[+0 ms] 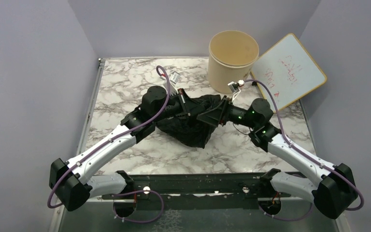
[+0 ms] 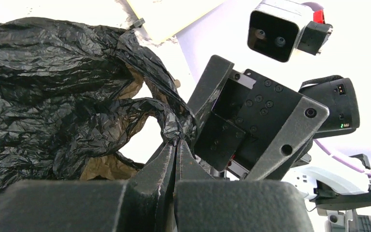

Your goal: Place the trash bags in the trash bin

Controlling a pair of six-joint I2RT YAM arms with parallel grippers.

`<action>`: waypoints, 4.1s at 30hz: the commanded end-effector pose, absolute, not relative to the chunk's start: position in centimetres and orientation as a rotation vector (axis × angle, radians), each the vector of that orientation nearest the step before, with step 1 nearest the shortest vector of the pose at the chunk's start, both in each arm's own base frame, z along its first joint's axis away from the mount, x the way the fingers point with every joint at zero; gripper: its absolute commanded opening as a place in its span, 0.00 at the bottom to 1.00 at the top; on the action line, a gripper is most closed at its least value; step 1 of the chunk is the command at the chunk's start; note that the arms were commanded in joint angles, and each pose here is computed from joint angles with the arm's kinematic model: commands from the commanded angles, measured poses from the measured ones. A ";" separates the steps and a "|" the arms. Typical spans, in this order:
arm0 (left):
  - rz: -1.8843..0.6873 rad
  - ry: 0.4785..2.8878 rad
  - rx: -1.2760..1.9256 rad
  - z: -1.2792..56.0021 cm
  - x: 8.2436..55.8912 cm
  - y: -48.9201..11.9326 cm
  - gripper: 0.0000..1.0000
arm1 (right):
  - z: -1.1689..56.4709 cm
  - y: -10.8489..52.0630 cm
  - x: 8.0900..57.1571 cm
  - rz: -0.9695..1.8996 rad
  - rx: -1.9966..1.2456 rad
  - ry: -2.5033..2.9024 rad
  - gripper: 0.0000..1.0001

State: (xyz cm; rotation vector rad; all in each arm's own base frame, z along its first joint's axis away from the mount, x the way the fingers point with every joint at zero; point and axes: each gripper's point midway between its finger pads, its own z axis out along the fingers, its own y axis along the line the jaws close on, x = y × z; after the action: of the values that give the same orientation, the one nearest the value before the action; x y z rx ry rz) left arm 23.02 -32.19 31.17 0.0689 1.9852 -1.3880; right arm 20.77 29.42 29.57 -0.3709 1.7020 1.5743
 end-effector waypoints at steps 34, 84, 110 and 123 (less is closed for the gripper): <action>-1.401 2.011 0.085 30.6 22.8 -32.7 0.00 | 28.7 29.3 22.2 1.373 -0.418 1.967 0.59; -1.401 2.114 0.618 31.2 19.2 -33.3 0.52 | 26.2 29.2 14.5 1.254 -1.043 1.548 0.04; -1.472 1.969 0.392 32.6 20.5 -33.3 0.00 | 29.3 30.3 17.5 1.319 -0.687 1.823 0.64; -1.387 1.979 0.305 32.5 21.5 -32.3 0.22 | 30.0 27.8 19.8 1.103 -0.565 1.807 0.09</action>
State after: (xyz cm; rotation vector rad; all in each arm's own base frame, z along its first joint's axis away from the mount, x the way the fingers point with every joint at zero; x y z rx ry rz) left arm 20.74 -32.71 31.48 0.3536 2.0215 -1.4148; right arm 18.91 29.34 28.28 -0.6216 1.8506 1.2141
